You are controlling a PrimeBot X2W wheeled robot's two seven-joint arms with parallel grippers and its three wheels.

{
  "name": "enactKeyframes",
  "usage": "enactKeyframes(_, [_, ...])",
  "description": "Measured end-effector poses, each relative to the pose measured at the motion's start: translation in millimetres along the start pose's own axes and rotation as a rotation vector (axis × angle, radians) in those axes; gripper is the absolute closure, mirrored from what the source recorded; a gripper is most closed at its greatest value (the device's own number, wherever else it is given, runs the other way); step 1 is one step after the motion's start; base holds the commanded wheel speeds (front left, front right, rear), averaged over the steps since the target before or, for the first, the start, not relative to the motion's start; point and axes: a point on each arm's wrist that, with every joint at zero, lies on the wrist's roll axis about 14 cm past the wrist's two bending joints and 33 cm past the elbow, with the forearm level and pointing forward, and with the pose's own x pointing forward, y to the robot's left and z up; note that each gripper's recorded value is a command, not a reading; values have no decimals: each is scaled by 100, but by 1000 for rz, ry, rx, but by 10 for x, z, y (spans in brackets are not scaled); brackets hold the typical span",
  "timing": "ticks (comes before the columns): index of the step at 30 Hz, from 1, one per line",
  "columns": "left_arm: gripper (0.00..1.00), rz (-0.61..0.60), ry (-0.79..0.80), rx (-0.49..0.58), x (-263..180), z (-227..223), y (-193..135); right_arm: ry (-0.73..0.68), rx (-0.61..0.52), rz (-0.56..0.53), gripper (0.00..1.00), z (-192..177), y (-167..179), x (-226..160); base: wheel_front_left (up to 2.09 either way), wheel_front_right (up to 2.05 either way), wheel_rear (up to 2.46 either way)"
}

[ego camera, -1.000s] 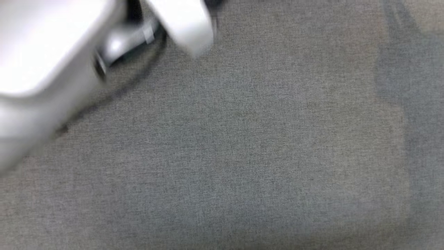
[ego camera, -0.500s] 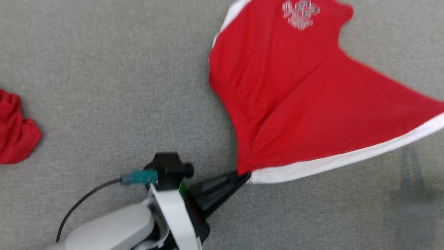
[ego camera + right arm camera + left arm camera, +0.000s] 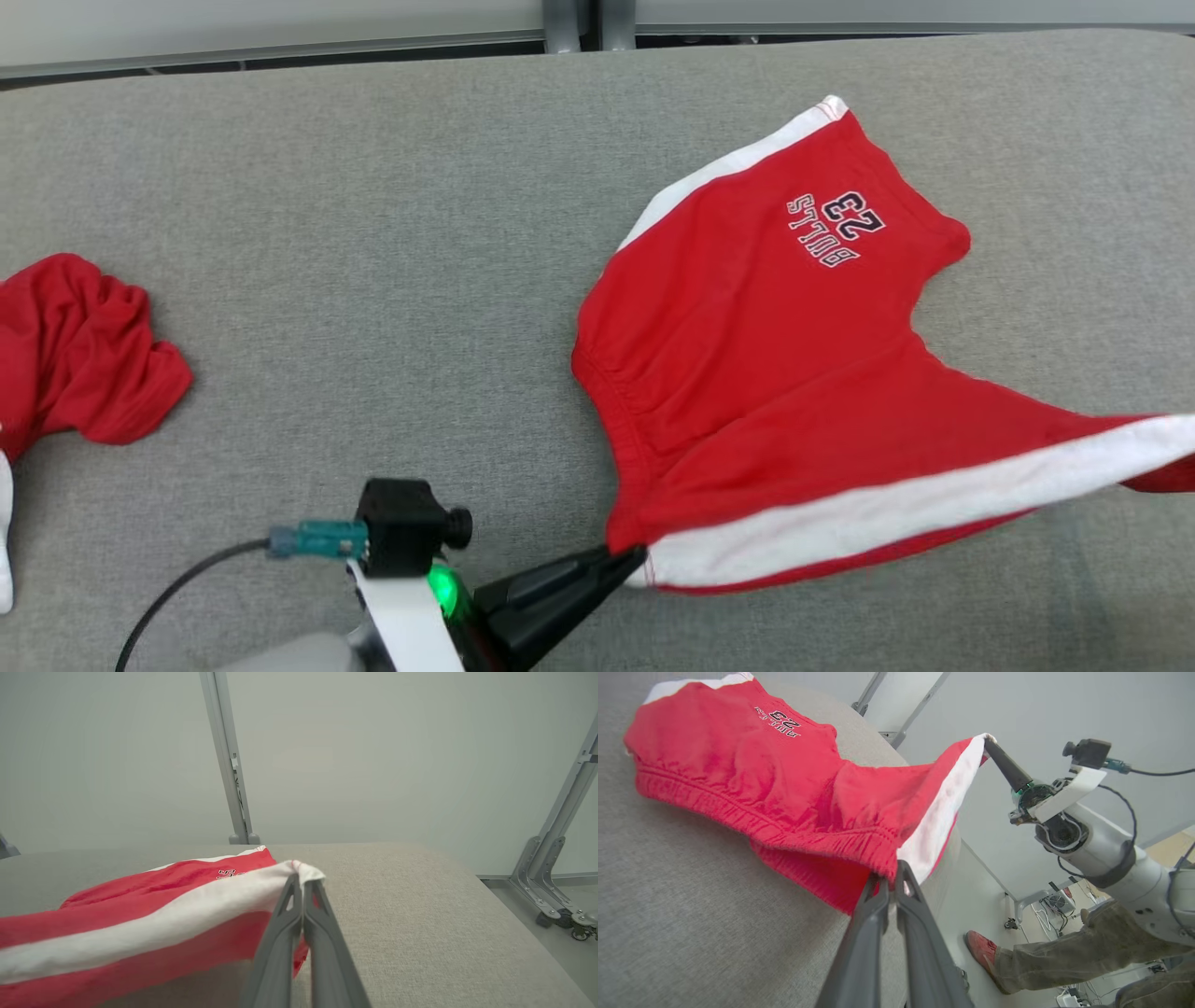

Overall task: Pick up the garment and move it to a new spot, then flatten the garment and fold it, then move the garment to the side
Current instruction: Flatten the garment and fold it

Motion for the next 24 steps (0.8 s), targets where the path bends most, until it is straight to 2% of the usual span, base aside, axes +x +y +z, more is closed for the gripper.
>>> enactKeyframes(5, [100,-1,-109,-189,95,265,7,24,3,41,100,32,73,331,0,0,0])
enactKeyframes(7, [100,5,-142,-293,188,429,120,25,21,69,100,82,104,671,0,0,0])
enactKeyframes(9, [100,-10,-177,-341,270,603,172,34,-9,92,100,108,103,906,0,0,0])
enactKeyframes(18, [100,48,-268,-439,347,1038,770,117,-116,189,100,-44,231,1884,0,0,0])
enactKeyframes(24, [100,123,-301,-493,279,1076,1198,172,-142,246,100,-210,412,2395,0,0,0])
